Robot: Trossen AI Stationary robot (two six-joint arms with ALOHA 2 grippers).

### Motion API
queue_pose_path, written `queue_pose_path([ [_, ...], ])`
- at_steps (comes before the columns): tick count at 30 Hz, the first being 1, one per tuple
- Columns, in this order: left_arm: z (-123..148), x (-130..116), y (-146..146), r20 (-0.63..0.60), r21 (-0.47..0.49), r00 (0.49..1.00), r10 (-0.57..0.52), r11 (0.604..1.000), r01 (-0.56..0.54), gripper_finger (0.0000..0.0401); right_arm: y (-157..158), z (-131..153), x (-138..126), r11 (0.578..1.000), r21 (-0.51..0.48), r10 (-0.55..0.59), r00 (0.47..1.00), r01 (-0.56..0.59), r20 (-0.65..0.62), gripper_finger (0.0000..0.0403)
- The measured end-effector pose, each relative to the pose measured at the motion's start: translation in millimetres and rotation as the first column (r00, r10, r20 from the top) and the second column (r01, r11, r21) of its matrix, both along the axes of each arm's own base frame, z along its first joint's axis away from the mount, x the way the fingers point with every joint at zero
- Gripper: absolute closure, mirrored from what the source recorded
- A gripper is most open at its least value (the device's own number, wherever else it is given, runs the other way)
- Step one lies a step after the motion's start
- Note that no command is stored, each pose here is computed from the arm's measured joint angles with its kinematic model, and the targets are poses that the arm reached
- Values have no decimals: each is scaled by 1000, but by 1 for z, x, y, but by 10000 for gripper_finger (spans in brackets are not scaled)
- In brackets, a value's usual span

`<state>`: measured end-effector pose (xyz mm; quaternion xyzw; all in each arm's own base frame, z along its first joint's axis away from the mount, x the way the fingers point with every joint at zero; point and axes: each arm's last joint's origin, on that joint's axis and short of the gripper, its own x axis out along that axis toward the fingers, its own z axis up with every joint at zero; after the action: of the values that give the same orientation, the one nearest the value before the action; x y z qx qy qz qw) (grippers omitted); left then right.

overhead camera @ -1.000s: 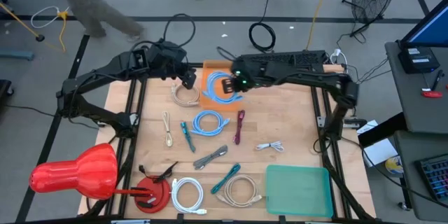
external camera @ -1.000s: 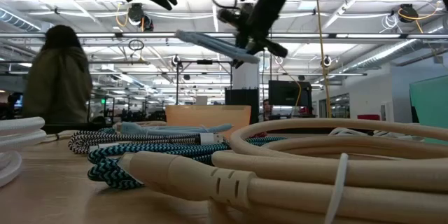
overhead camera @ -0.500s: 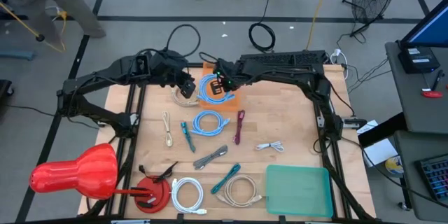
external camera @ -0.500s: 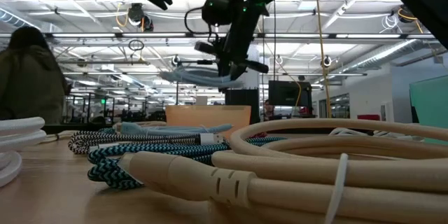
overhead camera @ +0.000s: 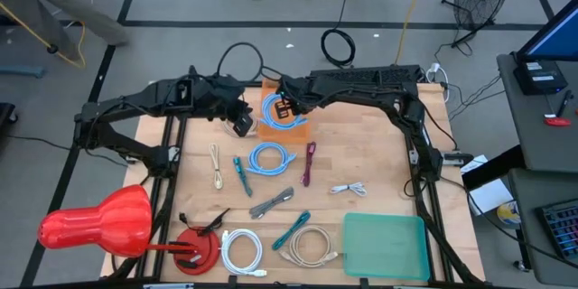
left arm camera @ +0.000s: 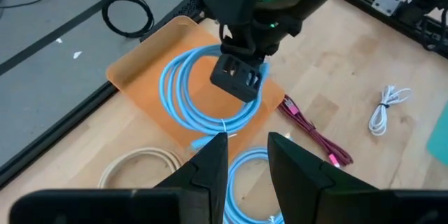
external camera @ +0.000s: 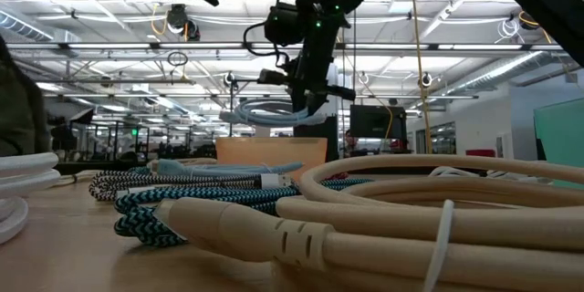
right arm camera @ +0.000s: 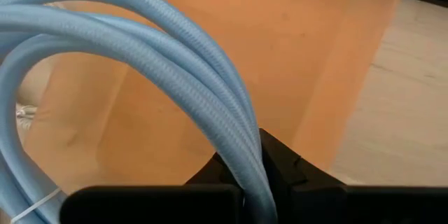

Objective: Pick & Place USB Port
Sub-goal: Put the right blue usb cable into the orange bin

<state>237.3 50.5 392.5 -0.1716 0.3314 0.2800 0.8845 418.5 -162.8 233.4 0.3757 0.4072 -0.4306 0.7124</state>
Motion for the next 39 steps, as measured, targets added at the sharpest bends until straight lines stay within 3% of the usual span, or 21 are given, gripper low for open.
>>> queue_pose_path([
  [15,2,-2,-3,3,8,1000,-13,1000,13,297,15,-44,-4,997,65,-32,999,33,-19,395],
  [26,2,-3,-3,-6,16,1000,-22,1000,22,297,17,-53,-5,996,89,-21,1000,22,-9,393],
  [34,2,-3,-3,-7,18,1000,-23,1000,23,298,16,-53,-5,997,82,1,1000,0,-4,323],
  [39,2,-3,-3,-7,19,1000,-21,1000,21,298,16,-52,-5,997,78,2,1000,-2,-3,306],
])
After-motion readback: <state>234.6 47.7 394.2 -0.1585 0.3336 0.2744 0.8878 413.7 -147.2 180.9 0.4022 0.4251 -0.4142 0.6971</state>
